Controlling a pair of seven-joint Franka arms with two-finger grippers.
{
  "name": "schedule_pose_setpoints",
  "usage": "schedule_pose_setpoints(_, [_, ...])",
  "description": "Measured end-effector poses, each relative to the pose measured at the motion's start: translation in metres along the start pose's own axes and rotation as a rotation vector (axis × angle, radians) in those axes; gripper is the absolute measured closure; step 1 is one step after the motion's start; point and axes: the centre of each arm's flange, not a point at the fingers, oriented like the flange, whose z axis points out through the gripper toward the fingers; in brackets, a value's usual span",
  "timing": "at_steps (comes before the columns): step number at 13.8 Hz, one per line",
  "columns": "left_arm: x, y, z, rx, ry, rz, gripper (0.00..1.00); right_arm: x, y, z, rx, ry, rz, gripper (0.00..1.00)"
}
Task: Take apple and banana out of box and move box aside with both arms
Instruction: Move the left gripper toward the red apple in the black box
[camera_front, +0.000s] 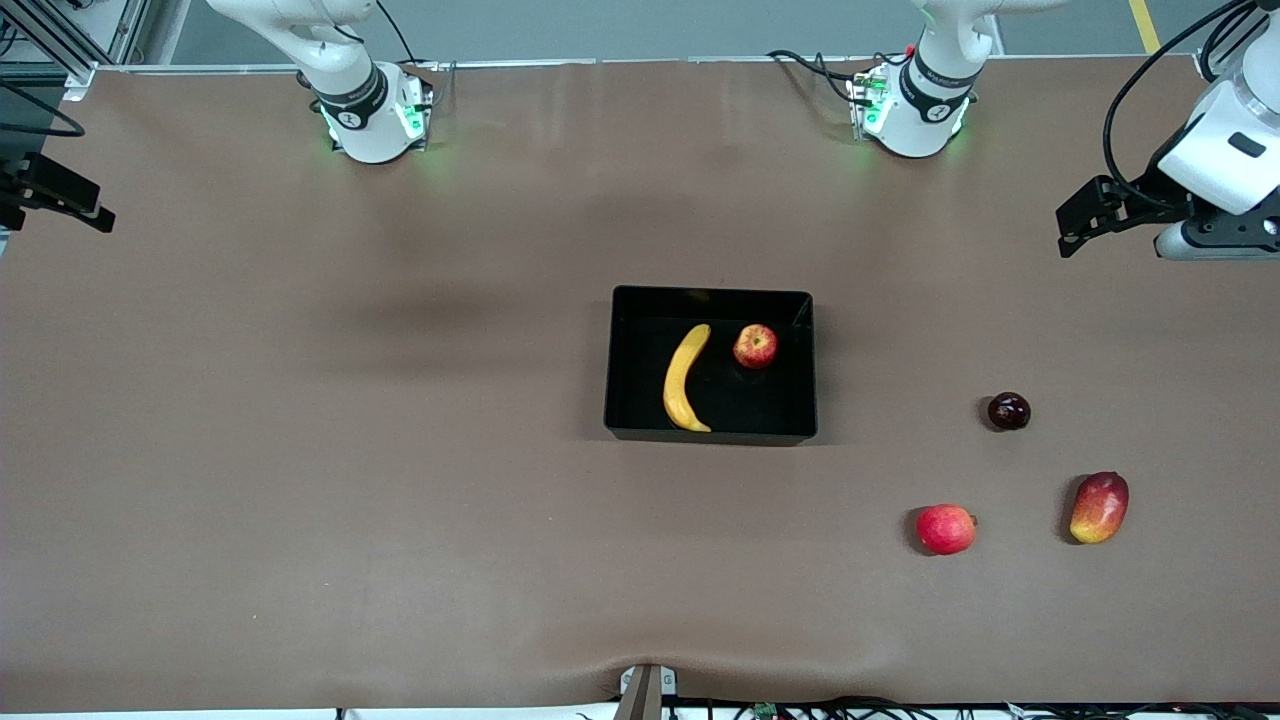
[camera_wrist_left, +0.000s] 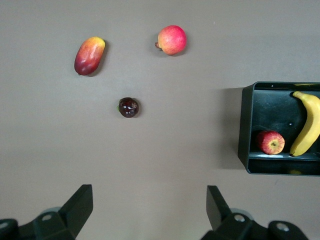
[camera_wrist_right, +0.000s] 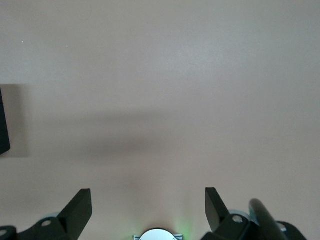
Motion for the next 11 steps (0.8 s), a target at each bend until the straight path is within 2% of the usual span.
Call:
schedule_pose_setpoints(8, [0.002, 0.003, 0.001, -0.001, -0.007, 0.005, 0.0, 0.0, 0.0, 0.0, 0.0, 0.0, 0.0, 0.0])
schedule_pose_setpoints(11, [0.013, 0.034, 0.024, -0.001, -0.066, 0.011, 0.0, 0.0, 0.001, 0.0, 0.0, 0.0, 0.001, 0.0])
